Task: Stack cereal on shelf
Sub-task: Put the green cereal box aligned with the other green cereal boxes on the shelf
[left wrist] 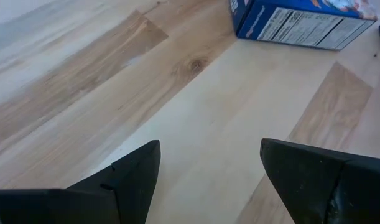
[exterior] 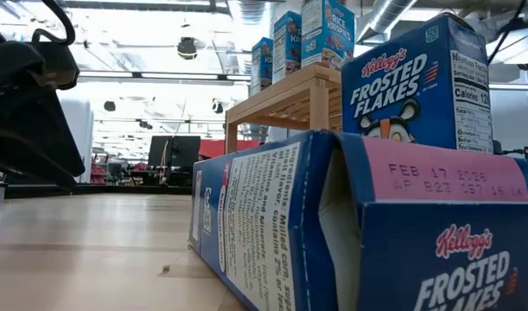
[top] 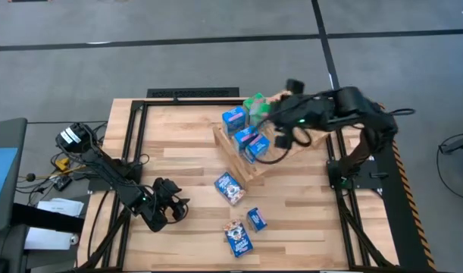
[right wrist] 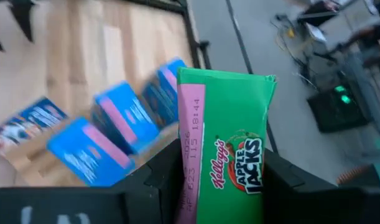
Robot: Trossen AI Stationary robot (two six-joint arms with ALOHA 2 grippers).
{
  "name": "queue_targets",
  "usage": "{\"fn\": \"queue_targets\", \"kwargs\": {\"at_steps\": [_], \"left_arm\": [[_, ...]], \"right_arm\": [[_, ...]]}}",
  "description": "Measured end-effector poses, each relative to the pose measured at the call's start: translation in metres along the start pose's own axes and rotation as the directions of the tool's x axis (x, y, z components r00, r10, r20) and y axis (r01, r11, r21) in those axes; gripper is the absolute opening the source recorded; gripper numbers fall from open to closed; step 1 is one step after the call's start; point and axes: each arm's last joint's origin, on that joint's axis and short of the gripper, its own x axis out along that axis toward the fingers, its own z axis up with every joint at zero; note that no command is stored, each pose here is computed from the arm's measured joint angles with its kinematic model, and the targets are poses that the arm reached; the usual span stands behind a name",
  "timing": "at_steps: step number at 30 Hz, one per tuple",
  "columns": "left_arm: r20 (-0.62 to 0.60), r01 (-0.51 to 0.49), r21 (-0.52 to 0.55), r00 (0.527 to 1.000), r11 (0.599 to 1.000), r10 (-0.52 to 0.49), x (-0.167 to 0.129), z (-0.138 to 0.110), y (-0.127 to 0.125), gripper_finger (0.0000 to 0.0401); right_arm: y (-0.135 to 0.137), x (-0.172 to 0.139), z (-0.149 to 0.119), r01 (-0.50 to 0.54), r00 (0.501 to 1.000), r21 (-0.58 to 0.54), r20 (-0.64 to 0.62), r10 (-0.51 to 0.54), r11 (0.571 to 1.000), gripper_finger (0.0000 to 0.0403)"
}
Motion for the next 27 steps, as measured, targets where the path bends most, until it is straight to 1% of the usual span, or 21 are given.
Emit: {"fn": "queue_targets", "kwargs": {"at_steps": [3, 5, 6, 9, 10, 12, 14, 19, 22, 27], "left_arm": [[0.018, -0.003, 0.0, 1.0, 1.0, 0.003, 0.0, 0.001, 0.0, 0.0267], [0.026, -0.003, 0.007, 1.0, 1.0, 0.003, 0.0, 0.001, 0.0, 0.0267], [0.028, -0.002, 0.007, 1.0, 1.0, 0.002, 0.0, 0.001, 0.0, 0.0267], [0.031, 0.001, 0.005, 1.0, 1.0, -0.001, 0.0, 0.001, -0.001, 0.0267], [0.031, 0.004, 0.007, 0.999, 1.0, -0.004, 0.0, 0.001, -0.001, 0.0267], [0.032, 0.004, 0.011, 0.999, 1.0, -0.004, 0.0, 0.001, -0.001, 0.0267], [0.033, 0.005, 0.003, 0.999, 1.0, -0.005, 0.0, 0.001, -0.001, 0.0268], [0.055, 0.007, -0.056, 0.998, 0.998, -0.004, 0.0, 0.002, -0.002, 0.0268], [0.063, 0.013, -0.111, 0.998, 0.994, -0.007, 0.001, 0.003, -0.002, 0.0268], [0.097, 0.037, -0.209, 0.995, 0.977, -0.017, 0.004, 0.008, -0.005, 0.0268]], "right_arm": [[-0.009, -0.014, -0.013, 0.001, 0.999, 0.0, -0.033, -0.001, 1.0, 0.0171], [-0.012, -0.02, -0.016, -0.011, 1.0, 0.012, -0.007, 0.011, 1.0, 0.0171], [-0.012, -0.022, -0.019, -0.032, 0.999, 0.002, -0.012, 0.032, 0.999, 0.0171], [-0.007, -0.024, -0.022, -0.113, 0.994, -0.011, -0.005, 0.113, 0.993, 0.0171], [-0.003, -0.023, -0.025, -0.145, 0.989, -0.026, -0.022, 0.145, 0.989, 0.0171], [0.006, -0.018, -0.032, -0.173, 0.984, -0.065, -0.063, 0.169, 0.983, 0.0171], [0.011, -0.017, -0.044, -0.187, 0.979, -0.093, -0.098, 0.178, 0.978, 0.0171], [0.012, -0.024, -0.077, -0.207, 0.972, -0.16, -0.145, 0.184, 0.965, 0.0171], [0.012, -0.021, -0.087, -0.211, 0.972, -0.217, -0.148, 0.182, 0.953, 0.0171], [0.013, -0.004, -0.097, -0.335, 0.939, -0.314, -0.193, 0.286, 0.888, 0.0171]]}}
